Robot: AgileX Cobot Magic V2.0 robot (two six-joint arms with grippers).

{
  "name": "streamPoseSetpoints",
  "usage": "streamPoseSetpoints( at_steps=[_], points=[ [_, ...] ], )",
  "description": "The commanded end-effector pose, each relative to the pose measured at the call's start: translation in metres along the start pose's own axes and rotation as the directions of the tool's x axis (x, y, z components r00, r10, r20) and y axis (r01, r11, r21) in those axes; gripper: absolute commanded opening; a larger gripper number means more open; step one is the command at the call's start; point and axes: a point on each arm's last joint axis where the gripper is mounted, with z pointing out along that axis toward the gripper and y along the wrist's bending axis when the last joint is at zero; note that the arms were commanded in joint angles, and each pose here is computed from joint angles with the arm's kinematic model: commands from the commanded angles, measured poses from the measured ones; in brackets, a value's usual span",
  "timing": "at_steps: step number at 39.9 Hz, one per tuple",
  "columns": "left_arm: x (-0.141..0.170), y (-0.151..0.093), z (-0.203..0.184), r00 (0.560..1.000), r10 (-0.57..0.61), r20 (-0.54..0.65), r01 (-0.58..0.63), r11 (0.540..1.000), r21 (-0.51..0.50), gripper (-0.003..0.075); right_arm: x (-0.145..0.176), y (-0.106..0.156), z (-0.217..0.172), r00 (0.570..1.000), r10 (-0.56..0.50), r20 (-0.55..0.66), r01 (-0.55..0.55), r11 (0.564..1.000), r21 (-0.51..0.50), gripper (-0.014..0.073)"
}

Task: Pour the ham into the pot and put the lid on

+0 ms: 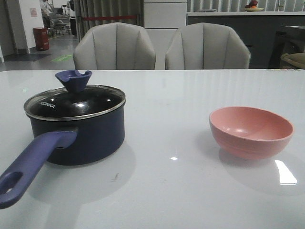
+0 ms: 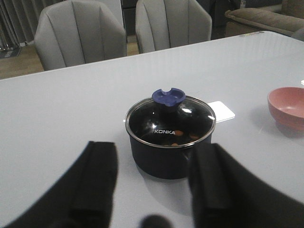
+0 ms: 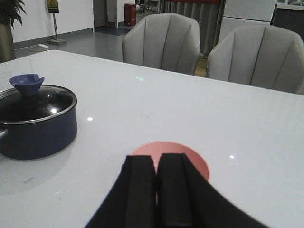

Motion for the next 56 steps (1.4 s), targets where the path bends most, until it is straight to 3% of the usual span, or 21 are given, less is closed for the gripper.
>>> streamPoseSetpoints(
  at_steps=[1, 4, 32, 46, 56],
  points=[
    [-0.003, 0.001, -0.004, 0.992, 0.009, 0.122, -0.008, 1.000, -0.008, 0.0097, -0.015, -0.002, -0.001, 0.996, 0.002, 0.089, -0.004, 1.000, 0.020, 0.0160],
    [-0.001, 0.001, -0.005, 0.988, 0.009, 0.153, -0.008, 1.000, -0.010, 0.0132, -0.015, -0.002, -0.001, 0.996, 0.002, 0.089, -0.004, 1.000, 0.020, 0.0160],
    [0.002, 0.000, -0.001, 0.983, -0.008, 0.184, 0.008, 1.000, 0.001, 0.0132, -0.015, -0.002, -0.001, 0.996, 0.002, 0.089, -0.004, 1.000, 0.020, 0.0160],
    [0.053, 0.010, 0.035, 0.956, 0.021, 0.292, 0.052, 0.969, -0.241, 0.0132, -0.015, -0.002, -0.001, 0.996, 0.002, 0.089, -0.004, 1.000, 0.020, 0.0160],
    [0.073, 0.014, 0.042, 0.946, 0.011, 0.324, 0.096, 0.946, -0.310, 0.0132, -0.015, -0.002, -0.001, 0.996, 0.002, 0.089, -0.004, 1.000, 0.020, 0.0160]
  ],
)
